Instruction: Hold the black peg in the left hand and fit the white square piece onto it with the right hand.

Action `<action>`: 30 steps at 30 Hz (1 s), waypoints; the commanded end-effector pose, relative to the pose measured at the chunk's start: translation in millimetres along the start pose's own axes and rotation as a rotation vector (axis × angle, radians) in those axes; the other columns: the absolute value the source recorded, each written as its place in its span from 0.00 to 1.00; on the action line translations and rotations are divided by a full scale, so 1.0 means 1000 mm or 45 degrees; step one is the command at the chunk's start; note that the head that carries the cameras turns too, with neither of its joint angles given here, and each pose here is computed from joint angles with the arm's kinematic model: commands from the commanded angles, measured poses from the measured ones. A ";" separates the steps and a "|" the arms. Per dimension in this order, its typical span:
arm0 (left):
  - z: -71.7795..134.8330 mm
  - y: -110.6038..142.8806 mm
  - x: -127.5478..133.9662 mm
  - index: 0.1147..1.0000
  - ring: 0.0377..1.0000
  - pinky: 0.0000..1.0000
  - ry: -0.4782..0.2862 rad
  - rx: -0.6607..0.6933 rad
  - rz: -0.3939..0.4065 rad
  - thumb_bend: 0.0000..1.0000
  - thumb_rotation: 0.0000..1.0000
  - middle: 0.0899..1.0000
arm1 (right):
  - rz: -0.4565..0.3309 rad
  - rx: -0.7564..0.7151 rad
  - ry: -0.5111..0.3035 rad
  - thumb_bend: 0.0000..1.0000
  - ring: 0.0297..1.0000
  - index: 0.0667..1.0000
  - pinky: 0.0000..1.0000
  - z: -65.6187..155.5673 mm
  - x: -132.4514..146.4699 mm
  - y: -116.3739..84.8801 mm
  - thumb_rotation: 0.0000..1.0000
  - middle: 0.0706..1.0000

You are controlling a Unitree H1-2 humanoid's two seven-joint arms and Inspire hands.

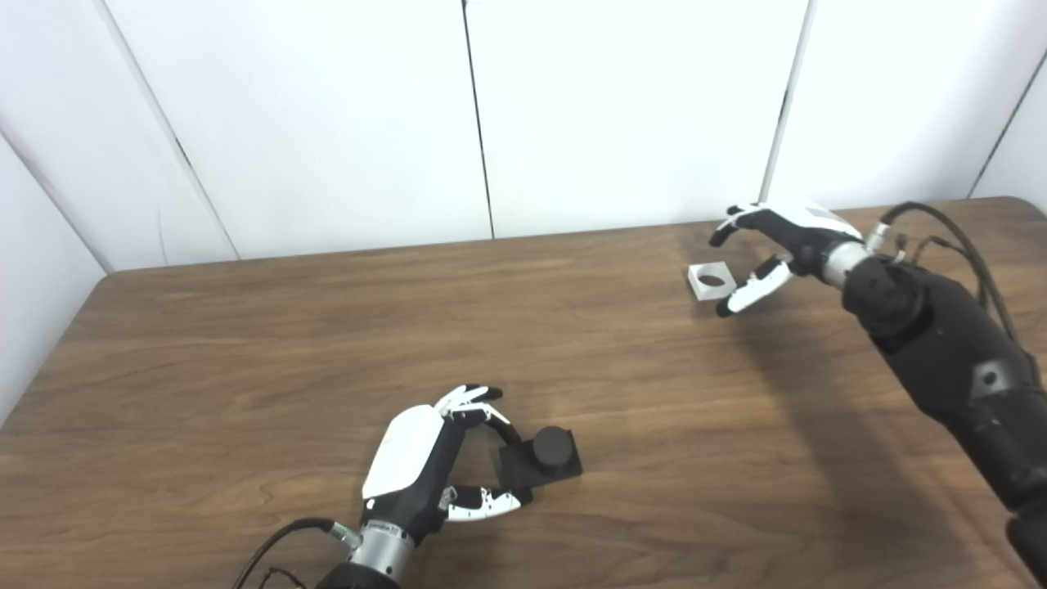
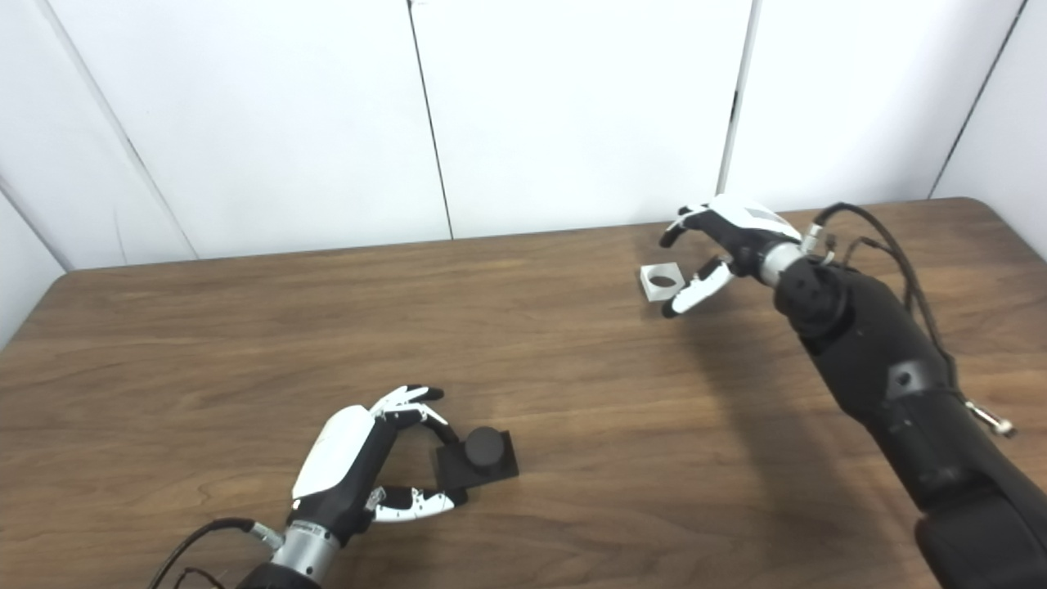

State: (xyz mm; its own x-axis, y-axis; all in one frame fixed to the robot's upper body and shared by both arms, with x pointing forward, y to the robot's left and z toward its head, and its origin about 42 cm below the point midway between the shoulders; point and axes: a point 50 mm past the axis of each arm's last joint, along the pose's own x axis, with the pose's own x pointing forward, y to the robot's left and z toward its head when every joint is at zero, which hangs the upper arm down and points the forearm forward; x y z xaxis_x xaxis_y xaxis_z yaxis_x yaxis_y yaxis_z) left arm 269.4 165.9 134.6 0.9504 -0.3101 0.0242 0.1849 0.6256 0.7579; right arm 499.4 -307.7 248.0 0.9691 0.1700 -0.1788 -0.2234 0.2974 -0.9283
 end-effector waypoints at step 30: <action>-0.006 -0.024 -0.009 0.43 0.90 0.79 0.059 0.036 -0.100 0.50 0.08 0.85 | -0.007 -0.171 -0.013 0.94 1.00 0.73 0.94 0.018 0.027 -0.038 0.22 0.94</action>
State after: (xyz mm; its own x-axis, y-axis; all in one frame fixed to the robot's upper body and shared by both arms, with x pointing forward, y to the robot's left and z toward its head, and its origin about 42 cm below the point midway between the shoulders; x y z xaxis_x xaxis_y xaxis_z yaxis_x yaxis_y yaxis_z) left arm 266.4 161.5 133.1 0.9531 -0.3008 0.0344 0.1669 0.6167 0.7693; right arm 517.7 -303.9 238.4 0.9477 0.1432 -0.2854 -0.3089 0.1845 -0.9330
